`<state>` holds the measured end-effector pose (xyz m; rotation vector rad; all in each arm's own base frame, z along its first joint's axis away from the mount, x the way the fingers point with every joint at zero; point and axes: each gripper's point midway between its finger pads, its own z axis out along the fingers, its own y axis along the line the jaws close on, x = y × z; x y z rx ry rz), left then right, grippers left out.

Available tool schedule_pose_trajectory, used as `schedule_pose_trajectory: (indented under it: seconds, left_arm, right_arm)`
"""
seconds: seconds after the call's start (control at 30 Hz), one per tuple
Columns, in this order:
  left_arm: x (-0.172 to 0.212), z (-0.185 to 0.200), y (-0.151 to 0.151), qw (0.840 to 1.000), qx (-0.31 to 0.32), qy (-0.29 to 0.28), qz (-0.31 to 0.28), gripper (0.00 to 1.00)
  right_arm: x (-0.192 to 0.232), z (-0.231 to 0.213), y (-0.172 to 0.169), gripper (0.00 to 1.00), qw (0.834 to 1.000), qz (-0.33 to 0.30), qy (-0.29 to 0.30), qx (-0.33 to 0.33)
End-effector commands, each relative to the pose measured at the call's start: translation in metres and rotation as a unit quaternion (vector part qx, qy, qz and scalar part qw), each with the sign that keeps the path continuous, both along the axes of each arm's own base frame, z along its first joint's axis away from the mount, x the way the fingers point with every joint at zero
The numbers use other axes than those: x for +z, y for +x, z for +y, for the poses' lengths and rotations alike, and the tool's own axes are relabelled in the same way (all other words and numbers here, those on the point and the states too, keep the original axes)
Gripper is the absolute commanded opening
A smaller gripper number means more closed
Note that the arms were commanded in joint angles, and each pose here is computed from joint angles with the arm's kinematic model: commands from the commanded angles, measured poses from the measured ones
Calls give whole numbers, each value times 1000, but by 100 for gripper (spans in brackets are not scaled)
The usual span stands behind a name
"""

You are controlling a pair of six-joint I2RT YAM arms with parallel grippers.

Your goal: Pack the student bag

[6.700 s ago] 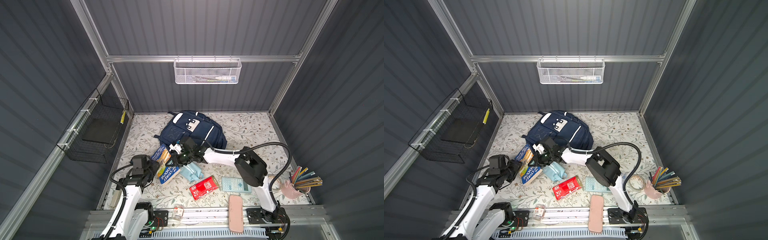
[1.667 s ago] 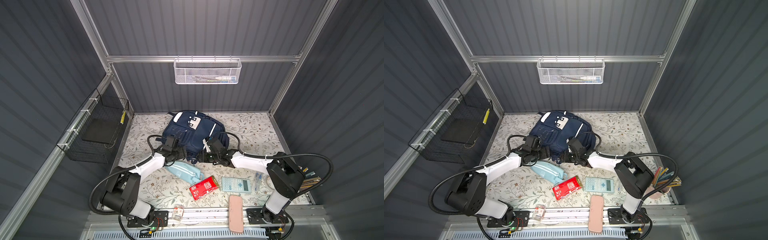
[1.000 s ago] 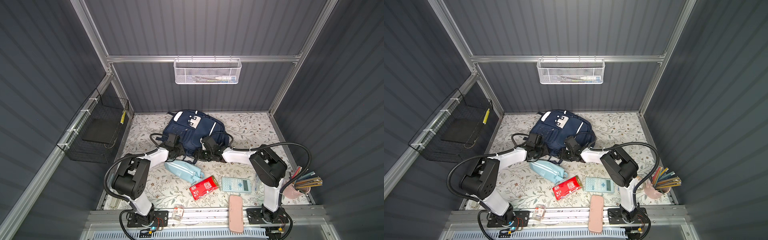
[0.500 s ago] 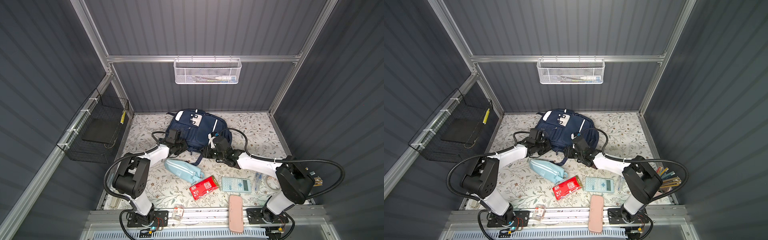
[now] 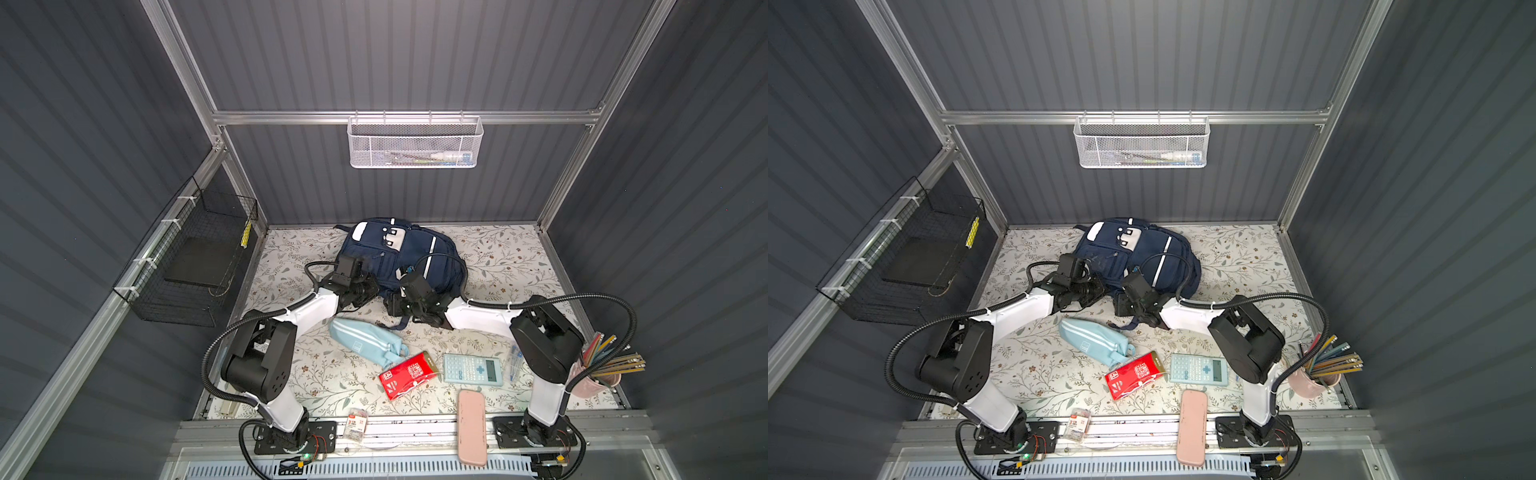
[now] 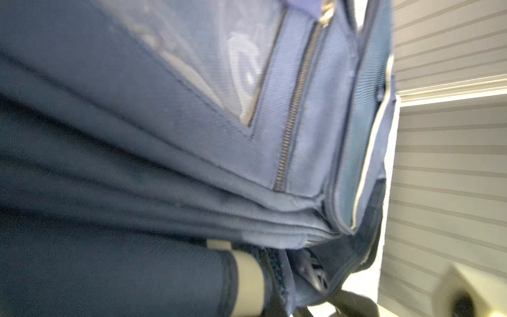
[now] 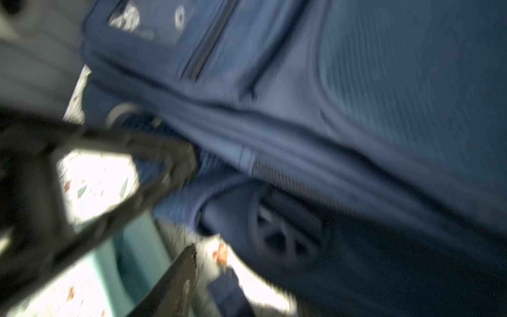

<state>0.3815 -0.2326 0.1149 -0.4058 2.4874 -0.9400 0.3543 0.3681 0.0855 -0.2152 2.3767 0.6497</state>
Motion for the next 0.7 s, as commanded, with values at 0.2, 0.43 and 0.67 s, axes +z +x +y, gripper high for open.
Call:
schedule_pose_trajectory:
  seconds: [0.2,0.43,0.67]
  left_arm:
    - [45,-20,-16,997,-36,-61,-43,0]
    - [30,-14,-27,998,-37,-48,-28,0]
    - [42,8,-23,999,-21,-8,-46,0]
  right_arm:
    - [-2,-9,22,26,997,-31,-61,-37]
    - [10,7,1,0,998,-29,-13,45]
    - [2,-45,-27,0,999,11,-37,30]
